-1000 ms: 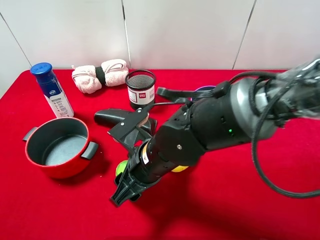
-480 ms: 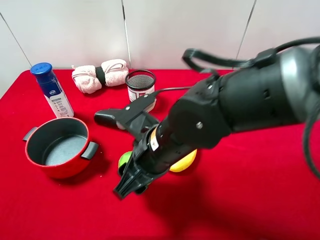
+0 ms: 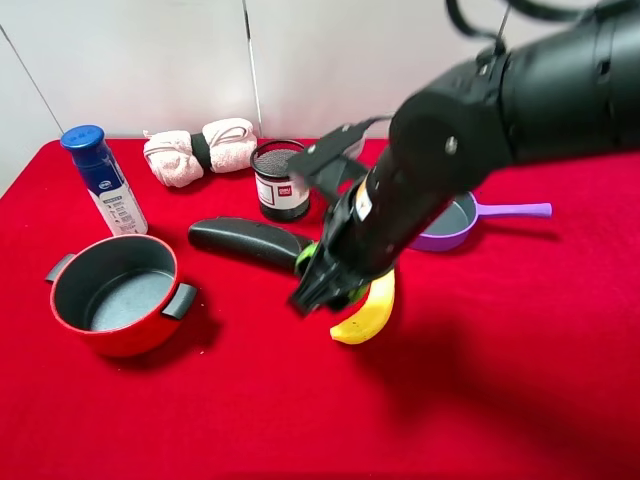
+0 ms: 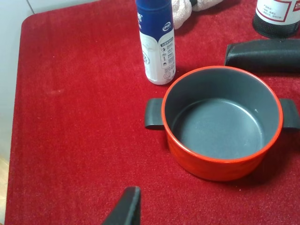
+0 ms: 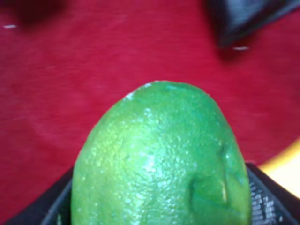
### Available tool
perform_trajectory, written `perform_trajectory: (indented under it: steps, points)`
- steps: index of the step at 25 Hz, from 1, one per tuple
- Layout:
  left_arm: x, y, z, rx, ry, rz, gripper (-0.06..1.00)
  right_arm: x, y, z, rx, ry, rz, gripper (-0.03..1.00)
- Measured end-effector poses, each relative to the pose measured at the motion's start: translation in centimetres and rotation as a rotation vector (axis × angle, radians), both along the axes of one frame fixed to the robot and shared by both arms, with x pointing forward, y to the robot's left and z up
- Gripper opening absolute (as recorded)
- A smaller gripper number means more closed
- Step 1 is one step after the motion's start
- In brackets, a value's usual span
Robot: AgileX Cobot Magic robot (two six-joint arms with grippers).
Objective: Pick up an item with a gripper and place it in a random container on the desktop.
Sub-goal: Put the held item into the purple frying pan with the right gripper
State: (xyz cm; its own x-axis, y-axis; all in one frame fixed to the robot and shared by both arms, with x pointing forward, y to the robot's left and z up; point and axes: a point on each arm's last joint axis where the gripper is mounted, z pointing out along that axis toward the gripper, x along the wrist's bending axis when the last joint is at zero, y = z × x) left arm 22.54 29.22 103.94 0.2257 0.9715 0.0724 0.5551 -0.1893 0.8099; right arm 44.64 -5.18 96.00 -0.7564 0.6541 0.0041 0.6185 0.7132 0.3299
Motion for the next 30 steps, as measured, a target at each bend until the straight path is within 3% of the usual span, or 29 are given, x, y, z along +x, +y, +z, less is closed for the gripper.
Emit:
perform_trajectory:
  steps: [5, 14, 21, 30]
  points:
    - [0.0, 0.0, 0.0, 0.0, 0.0, 0.0, 0.98, 3.0, -1.8, 1.7, -0.062, -0.038, -0.049, 0.48]
    - [0.0, 0.0, 0.0, 0.0, 0.0, 0.0, 0.98, 8.3, -6.6, 3.8, -0.088, -0.108, -0.179, 0.48]
    - [0.0, 0.0, 0.0, 0.0, 0.0, 0.0, 0.98, 10.7, -10.5, 3.9, -0.106, -0.129, -0.257, 0.48]
    - [0.0, 0.0, 0.0, 0.0, 0.0, 0.0, 0.98, 13.4, -12.0, 2.3, -0.12, -0.124, -0.292, 0.48]
